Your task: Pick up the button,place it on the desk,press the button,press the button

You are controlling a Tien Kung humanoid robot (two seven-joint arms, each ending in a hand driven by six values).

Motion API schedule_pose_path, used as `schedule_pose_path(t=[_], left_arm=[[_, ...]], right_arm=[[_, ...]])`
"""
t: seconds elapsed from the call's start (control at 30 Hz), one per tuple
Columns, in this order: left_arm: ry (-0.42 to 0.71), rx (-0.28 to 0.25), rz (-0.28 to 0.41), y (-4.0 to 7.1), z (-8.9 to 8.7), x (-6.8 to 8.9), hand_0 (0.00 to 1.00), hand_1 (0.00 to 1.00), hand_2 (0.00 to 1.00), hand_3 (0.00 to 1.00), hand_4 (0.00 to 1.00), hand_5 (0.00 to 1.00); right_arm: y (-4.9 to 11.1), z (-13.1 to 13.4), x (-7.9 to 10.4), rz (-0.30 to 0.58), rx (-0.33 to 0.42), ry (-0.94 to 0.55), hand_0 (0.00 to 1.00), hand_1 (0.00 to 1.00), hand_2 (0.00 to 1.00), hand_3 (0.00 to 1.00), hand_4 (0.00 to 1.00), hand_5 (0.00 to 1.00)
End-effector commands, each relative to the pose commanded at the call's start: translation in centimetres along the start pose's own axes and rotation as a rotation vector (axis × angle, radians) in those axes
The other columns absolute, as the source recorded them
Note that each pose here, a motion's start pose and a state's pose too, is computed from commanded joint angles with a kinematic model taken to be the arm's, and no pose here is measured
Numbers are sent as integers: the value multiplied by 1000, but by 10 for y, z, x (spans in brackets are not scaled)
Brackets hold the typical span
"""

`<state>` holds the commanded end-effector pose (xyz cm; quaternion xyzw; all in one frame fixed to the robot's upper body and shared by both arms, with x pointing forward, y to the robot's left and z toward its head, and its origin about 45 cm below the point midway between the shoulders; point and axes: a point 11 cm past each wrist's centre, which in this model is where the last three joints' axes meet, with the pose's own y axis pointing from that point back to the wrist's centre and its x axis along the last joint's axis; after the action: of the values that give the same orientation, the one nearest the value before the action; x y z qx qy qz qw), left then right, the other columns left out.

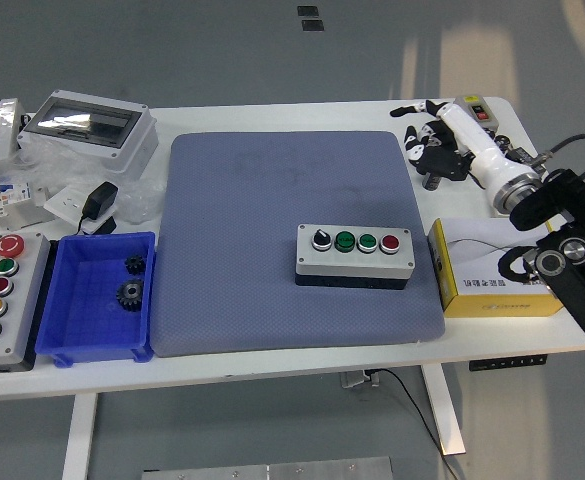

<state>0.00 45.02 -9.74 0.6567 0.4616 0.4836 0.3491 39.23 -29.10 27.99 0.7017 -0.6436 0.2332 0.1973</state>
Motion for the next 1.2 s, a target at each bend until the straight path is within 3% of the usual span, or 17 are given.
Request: schedule_pose_path(t=[0.1, 0.13, 0.3, 0.33, 0.37, 0.5, 0.53, 0.7, 0.73, 0.9, 0.93, 1.1, 1.13, 1.2], left_arm=[[-1, -3, 1, 0, 0, 0, 647, 621, 549, 598, 558, 117], [-2, -4, 2, 0, 1, 1, 647, 621, 548, 597, 557, 116], [-5, -9, 5, 1, 3, 3, 647, 621, 548, 597, 557, 116], [-6, -9, 5, 1, 3, 3, 647, 622, 551, 598, 557, 115], [-7, -9, 6, 1, 3, 3, 647, 622, 551, 598, 557, 115], [-11, -8, 10, 2, 4, 5, 647, 622, 551, 598, 557, 115], [-12, -9, 11, 2, 4, 6, 647, 623, 551, 598, 558, 114], [-15, -15, 20, 3, 6, 10, 647, 623, 551, 598, 558, 114], [-15, -16, 22, 3, 6, 11, 647, 622, 551, 599, 558, 114], [-14, -18, 28, 2, 6, 14, 647, 622, 551, 599, 558, 114], [-13, -17, 29, 2, 5, 14, 647, 625, 552, 599, 563, 118], [-14, -11, 30, 2, 3, 15, 647, 625, 552, 599, 563, 118], [-14, -10, 30, 2, 3, 15, 647, 626, 554, 598, 567, 122], [-13, -8, 31, 1, 2, 16, 647, 626, 554, 598, 567, 122]], right_arm=[[12, 14, 26, 166, 9, -53, 2, 81, 217, 737, 233, 189], [17, 19, 35, 217, 10, -63, 63, 183, 402, 723, 384, 228], [34, 33, 80, 441, -11, -75, 63, 183, 402, 723, 384, 228], [37, 35, 88, 480, -21, -73, 402, 508, 585, 702, 467, 279], [39, 37, 91, 499, -28, -72, 402, 508, 585, 702, 467, 279], [43, 42, 94, 515, -54, -60, 402, 508, 585, 702, 467, 279], [43, 43, 93, 512, -59, -56, 411, 500, 558, 653, 476, 408], [43, 47, 89, 485, -74, -48, 411, 500, 558, 653, 476, 408], [43, 48, 88, 481, -76, -47, 399, 495, 560, 610, 385, 391], [43, 52, 86, 467, -89, -59, 399, 495, 560, 610, 385, 391], [43, 53, 86, 464, -92, -63, 430, 527, 597, 663, 285, 251], [44, 58, 87, 458, -106, -74, 430, 527, 597, 663, 285, 251], [44, 59, 87, 460, -107, -74, 426, 552, 627, 680, 241, 199], [44, 61, 88, 469, -111, -75, 426, 552, 627, 680, 241, 199]])
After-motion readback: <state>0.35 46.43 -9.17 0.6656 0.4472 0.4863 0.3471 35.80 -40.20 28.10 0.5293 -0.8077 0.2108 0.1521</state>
